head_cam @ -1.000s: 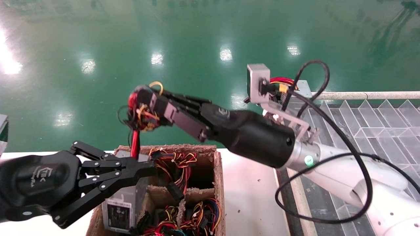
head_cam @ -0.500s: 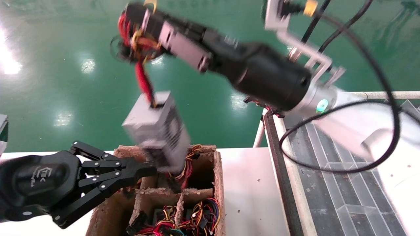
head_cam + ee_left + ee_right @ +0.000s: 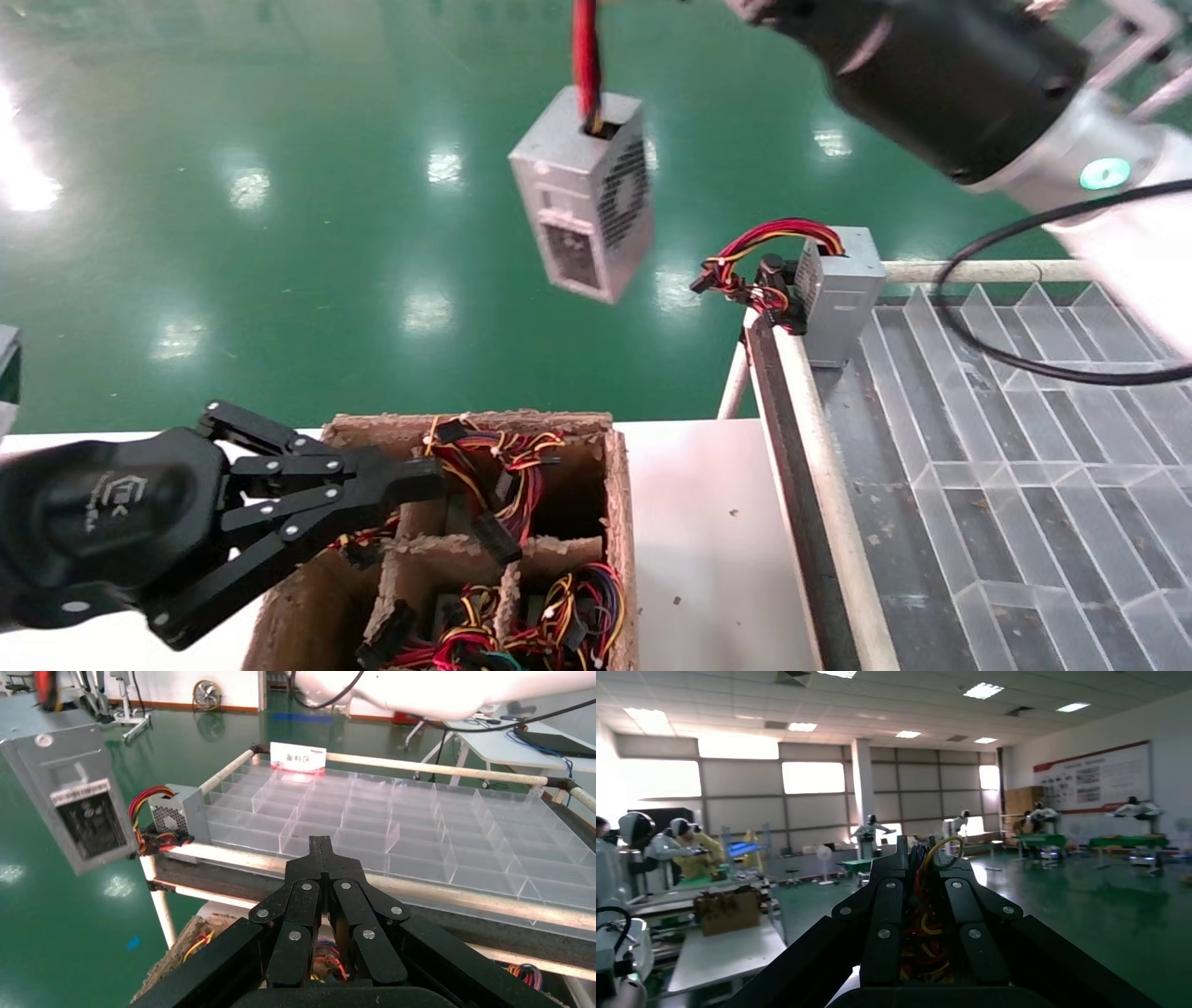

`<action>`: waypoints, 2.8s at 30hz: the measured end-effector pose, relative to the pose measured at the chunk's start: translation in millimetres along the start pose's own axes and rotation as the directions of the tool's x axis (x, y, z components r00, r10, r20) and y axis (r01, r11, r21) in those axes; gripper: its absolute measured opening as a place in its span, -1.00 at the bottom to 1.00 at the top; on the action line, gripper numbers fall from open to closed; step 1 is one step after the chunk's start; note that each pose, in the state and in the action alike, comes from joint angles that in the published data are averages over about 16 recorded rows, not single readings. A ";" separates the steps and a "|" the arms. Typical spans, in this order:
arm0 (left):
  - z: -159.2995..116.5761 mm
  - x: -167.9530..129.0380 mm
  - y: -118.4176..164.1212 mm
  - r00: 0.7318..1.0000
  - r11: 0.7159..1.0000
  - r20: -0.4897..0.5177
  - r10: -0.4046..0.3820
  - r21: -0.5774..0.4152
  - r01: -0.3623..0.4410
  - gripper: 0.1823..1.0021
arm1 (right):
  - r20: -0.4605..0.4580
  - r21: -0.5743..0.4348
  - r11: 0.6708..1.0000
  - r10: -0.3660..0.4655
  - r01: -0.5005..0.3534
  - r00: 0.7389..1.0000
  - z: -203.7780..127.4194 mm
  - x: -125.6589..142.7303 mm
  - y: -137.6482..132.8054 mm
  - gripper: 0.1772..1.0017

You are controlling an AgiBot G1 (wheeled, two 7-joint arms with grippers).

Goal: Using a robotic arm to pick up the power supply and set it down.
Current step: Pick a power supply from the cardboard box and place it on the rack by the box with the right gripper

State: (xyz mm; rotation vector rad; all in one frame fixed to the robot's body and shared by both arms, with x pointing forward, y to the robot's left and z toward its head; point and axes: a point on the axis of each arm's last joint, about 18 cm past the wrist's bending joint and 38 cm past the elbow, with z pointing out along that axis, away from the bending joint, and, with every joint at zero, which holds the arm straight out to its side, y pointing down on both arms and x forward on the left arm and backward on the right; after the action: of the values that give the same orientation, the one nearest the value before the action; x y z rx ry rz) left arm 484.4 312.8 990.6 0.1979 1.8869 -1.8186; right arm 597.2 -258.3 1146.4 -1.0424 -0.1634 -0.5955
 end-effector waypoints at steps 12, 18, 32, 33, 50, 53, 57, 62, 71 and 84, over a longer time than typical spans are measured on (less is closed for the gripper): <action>0.0 0.0 0.0 1.000 1.000 0.000 0.000 0.000 0.000 -0.98 | -0.095 -0.094 0.995 -0.034 0.025 0.995 -85.4 0.4 -34.4 -0.88; 0.0 0.0 0.0 1.000 1.000 0.000 0.000 0.000 0.000 -0.98 | -0.140 -0.148 0.989 -0.013 -0.008 0.990 -121.4 -9.1 -38.2 -0.88; 0.0 0.0 0.0 1.000 1.000 0.000 0.000 0.000 0.000 -0.98 | -0.239 -0.205 0.976 0.029 -0.080 0.971 -179.0 -26.1 -40.4 -0.88; 0.0 0.0 0.0 1.000 1.000 0.000 0.000 0.000 0.000 -0.98 | -0.245 -0.207 0.975 0.033 -0.086 0.969 -182.3 -26.2 -40.4 -0.88; 0.0 0.0 0.0 1.000 1.000 0.000 0.000 0.000 0.000 -0.98 | -0.417 -0.167 0.956 0.151 -0.239 0.896 -236.7 -2.2 -38.8 -0.88; 0.0 0.0 0.0 1.000 1.000 0.000 0.000 0.000 0.000 -0.98 | -0.459 -0.159 0.954 0.157 -0.255 0.874 -244.3 5.5 -36.9 -0.88; 0.0 0.0 0.0 1.000 1.000 0.000 0.000 0.000 0.000 -0.98 | -0.504 -0.160 0.951 0.153 -0.266 0.850 -251.3 14.2 -33.7 -0.88; 0.0 0.0 0.0 1.000 1.000 0.000 0.000 0.000 0.000 -0.98 | -0.529 -0.182 0.945 0.139 -0.271 0.837 -253.7 20.7 -28.3 -0.89; 0.0 0.0 0.0 1.000 1.000 0.000 0.000 0.000 0.000 -0.98 | -0.535 -0.219 0.934 0.127 -0.282 0.835 -246.8 27.9 -15.8 -0.89; 0.0 0.0 0.0 1.000 1.000 0.000 0.000 0.000 0.000 -0.98 | -0.469 -0.255 0.915 0.166 -0.313 0.867 -217.2 26.8 4.1 -0.89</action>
State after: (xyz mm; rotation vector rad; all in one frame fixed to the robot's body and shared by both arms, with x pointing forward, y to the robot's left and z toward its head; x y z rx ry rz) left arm 484.4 312.8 990.6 0.1979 1.8869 -1.8186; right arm 589.6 -451.4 1043.7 -1.1949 0.4778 -0.6239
